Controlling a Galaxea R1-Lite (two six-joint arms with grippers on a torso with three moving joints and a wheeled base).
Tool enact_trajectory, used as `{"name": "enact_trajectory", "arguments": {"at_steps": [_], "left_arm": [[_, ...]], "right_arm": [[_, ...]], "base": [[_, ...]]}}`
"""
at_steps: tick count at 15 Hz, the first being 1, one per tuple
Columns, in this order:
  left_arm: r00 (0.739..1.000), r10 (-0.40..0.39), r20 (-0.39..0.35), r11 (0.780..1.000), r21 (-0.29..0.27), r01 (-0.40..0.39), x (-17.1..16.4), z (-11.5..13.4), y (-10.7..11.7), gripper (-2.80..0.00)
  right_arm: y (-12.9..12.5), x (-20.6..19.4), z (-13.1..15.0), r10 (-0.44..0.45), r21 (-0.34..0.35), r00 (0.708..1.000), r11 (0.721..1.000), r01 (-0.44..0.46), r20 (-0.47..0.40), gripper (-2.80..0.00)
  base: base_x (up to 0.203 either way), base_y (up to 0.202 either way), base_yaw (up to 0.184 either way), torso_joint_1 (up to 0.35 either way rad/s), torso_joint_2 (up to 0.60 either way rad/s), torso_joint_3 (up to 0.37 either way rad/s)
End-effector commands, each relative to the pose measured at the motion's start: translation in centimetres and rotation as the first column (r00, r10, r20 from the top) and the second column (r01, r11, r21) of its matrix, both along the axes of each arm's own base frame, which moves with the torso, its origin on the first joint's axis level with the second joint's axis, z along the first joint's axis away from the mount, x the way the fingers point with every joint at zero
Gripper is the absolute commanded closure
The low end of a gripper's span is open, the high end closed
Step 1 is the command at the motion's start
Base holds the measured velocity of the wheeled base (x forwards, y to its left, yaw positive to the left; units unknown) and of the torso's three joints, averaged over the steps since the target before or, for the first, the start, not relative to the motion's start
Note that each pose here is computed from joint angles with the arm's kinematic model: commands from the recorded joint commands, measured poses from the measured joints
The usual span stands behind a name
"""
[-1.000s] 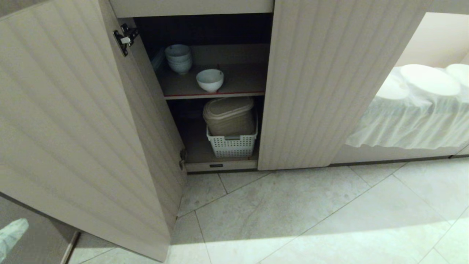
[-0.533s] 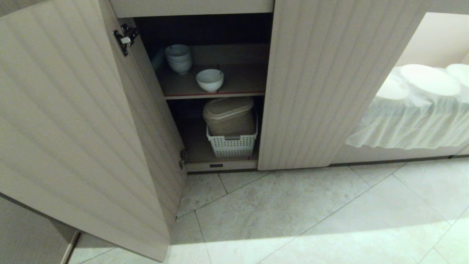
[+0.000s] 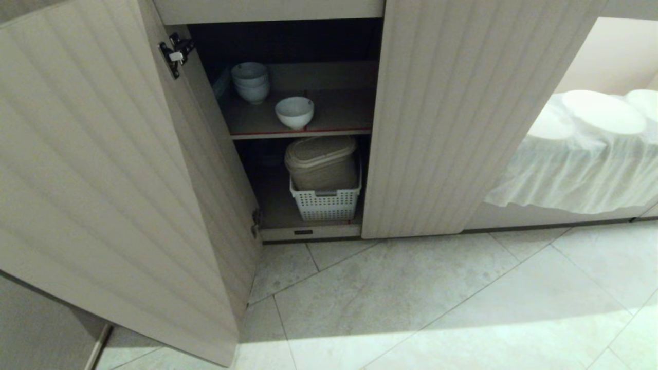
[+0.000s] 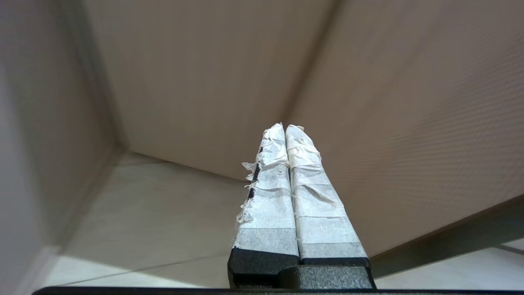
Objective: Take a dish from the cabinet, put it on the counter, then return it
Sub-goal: Close the cabinet door
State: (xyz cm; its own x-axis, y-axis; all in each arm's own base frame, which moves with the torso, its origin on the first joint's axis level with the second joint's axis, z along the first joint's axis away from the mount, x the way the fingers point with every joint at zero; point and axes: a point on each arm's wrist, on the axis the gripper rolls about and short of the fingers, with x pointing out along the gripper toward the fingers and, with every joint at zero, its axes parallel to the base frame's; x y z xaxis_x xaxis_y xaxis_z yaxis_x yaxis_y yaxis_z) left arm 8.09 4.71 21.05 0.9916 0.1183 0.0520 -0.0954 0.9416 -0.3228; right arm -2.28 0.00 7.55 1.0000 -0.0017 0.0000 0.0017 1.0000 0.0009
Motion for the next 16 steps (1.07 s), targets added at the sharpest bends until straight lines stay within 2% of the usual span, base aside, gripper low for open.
{"name": "enact_trajectory", "arguments": {"at_steps": [1, 4, 6, 8, 10, 14, 16], "left_arm": [[0.996, -0.085, 0.008, 0.996, -0.030, 0.085, 0.2, 0.3, -0.2, 0.00], [0.983, -0.184, 0.025, 0.973, -0.134, 0.186, 0.2, 0.7, -0.4, 0.00], [0.972, -0.233, 0.042, 0.945, -0.226, 0.236, 0.3, 0.9, -0.6, 0.00], [0.963, -0.264, 0.053, 0.920, -0.286, 0.268, 0.4, 0.9, -0.9, 0.00], [0.949, -0.307, 0.064, 0.896, -0.317, 0.312, 0.5, 1.0, -1.3, 0.00], [0.891, -0.447, 0.080, 0.820, -0.361, 0.444, 0.9, 1.1, -2.7, 0.00], [0.870, -0.486, 0.080, 0.791, -0.383, 0.477, 1.1, 1.1, -3.0, 0.00]], "right_arm": [[0.0, 0.0, 0.0, 0.001, 0.001, 1.000, 1.000, -0.001, 0.000, 0.00], [0.0, 0.0, 0.0, 0.000, 0.001, 1.000, 1.000, 0.000, 0.000, 0.00], [0.0, 0.0, 0.0, 0.000, -0.001, 1.000, 1.000, 0.000, 0.000, 0.00], [0.0, 0.0, 0.0, 0.000, 0.001, 1.000, 1.000, 0.000, 0.000, 0.00], [0.0, 0.0, 0.0, 0.002, 0.000, 1.000, 1.000, -0.002, 0.000, 0.00], [0.0, 0.0, 0.0, 0.000, 0.001, 1.000, 1.000, 0.000, 0.000, 0.00], [0.0, 0.0, 0.0, 0.000, 0.001, 1.000, 1.000, 0.000, 0.000, 0.00]], "base": [[0.000, 0.000, 0.000, 0.000, 0.00, 0.000], [0.000, 0.000, 0.000, 0.000, 0.00, 0.000], [0.000, 0.000, 0.000, 0.000, 0.00, 0.000], [0.000, 0.000, 0.000, 0.000, 0.00, 0.000], [0.000, 0.000, 0.000, 0.000, 0.00, 0.000], [0.000, 0.000, 0.000, 0.000, 0.00, 0.000], [0.000, 0.000, 0.000, 0.000, 0.00, 0.000]]}}
